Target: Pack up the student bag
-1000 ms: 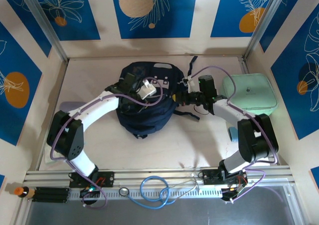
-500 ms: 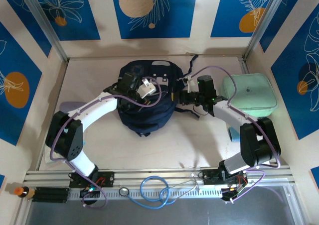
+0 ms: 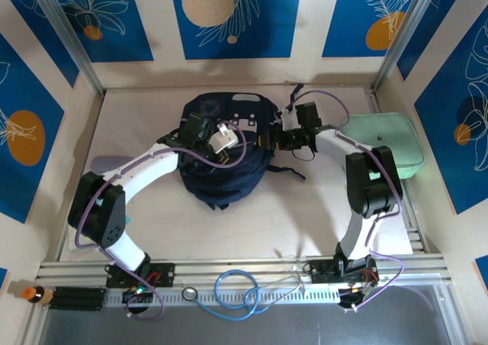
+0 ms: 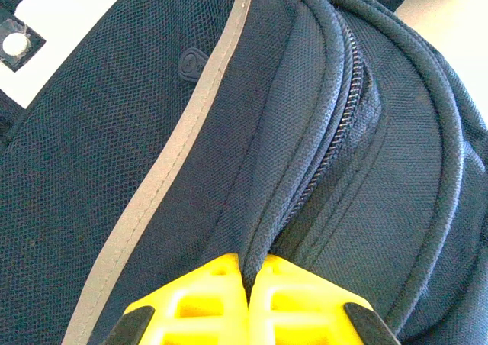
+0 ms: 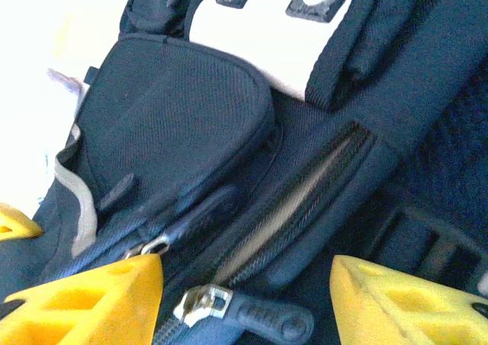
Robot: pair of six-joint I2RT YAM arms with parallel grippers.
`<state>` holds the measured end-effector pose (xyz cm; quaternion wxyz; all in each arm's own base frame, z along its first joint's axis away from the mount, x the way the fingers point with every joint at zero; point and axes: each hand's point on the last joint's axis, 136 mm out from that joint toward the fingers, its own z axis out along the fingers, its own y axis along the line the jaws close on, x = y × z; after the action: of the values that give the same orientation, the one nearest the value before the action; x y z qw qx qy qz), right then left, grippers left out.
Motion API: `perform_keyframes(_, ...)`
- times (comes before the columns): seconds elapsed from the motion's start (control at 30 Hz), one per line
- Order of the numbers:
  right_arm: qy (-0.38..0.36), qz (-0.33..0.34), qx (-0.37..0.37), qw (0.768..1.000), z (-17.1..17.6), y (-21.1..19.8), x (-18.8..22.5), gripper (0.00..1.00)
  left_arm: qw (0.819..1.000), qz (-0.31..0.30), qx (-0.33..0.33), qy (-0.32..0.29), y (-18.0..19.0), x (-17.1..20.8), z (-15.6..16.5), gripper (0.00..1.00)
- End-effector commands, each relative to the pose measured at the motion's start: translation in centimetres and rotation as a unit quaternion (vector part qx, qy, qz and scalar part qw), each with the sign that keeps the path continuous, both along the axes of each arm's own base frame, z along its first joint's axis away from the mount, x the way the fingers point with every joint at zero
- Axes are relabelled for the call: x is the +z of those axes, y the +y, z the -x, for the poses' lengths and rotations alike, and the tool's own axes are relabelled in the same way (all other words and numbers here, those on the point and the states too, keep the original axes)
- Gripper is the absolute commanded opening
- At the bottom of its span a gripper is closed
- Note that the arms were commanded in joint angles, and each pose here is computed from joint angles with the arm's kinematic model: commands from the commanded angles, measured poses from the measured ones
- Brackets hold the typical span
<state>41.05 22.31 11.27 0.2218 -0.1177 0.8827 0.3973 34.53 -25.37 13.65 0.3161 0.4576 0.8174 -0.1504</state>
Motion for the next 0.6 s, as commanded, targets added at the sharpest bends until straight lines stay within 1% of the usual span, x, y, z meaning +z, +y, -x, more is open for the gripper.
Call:
perform_keyframes(0.0,0.017,-0.040,0.050,0.998,0.6,1.4,0.6,0.61,1.000,-0.011,0.010,-0.011,1.1,0.5,-0.1,0.01)
perform_keyframes(0.07,0.023,-0.047,0.067,0.996,0.9,1.8,0.2,0.60,1.000,-0.021,0.018,-0.015,1.5,0.4,-0.4,0.00)
perform_keyframes(0.13,0.025,-0.074,0.102,0.992,2.3,2.4,0.3,0.56,0.999,-0.037,0.033,-0.021,2.2,0.2,-0.9,0.01)
perform_keyframes(0.23,0.021,-0.094,0.131,0.987,4.1,2.5,0.5,0.53,0.995,-0.066,0.065,-0.032,3.4,-0.1,-2.0,0.01)
perform_keyframes(0.33,0.014,-0.105,0.144,0.984,5.1,2.5,0.7,0.50,0.996,-0.062,0.061,-0.029,3.3,-0.2,-1.9,0.01)
perform_keyframes(0.37,0.012,-0.104,0.145,0.984,5.2,2.5,0.7,0.48,0.996,-0.057,0.057,-0.028,3.2,-0.1,-1.8,0.01)
perform_keyframes(0.43,0.008,-0.098,0.140,0.985,4.9,2.5,0.6,0.40,0.997,-0.046,0.048,-0.029,2.8,0.1,-1.5,0.01)
perform_keyframes(0.57,0.004,-0.070,0.120,0.990,3.7,2.2,-0.2,0.33,0.998,-0.032,0.034,-0.031,2.4,0.5,-0.9,0.02)
